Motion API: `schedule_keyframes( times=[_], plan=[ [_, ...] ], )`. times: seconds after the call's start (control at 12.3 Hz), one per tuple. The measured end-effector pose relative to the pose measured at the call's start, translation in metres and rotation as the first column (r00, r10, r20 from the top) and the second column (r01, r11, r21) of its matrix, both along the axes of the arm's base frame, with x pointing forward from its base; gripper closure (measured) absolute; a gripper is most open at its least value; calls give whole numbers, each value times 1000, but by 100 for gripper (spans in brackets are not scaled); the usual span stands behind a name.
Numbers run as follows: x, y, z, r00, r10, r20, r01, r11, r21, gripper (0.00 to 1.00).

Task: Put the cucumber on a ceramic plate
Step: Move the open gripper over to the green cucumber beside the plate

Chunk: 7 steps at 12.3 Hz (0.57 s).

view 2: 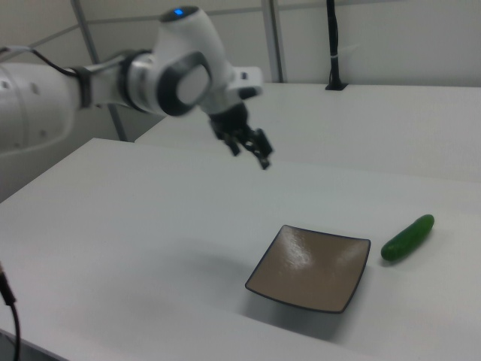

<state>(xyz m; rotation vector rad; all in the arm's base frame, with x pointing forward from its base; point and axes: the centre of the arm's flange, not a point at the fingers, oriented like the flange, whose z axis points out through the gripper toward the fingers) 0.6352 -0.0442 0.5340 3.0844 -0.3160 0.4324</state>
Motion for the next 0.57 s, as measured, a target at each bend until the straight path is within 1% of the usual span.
schedule_keyframes(
  times=[0.16, 0.24, 0.41, 0.57],
  plan=[
    [33, -35, -42, 994, -44, 97, 46, 999, -11, 0],
    [46, -52, -61, 990, -68, 126, 71, 997, -17, 0],
    [69, -88, -77, 977, -140, 159, 144, 989, -14, 0],
    [84, -118, -86, 966, -188, 179, 193, 981, -13, 0]
  ],
)
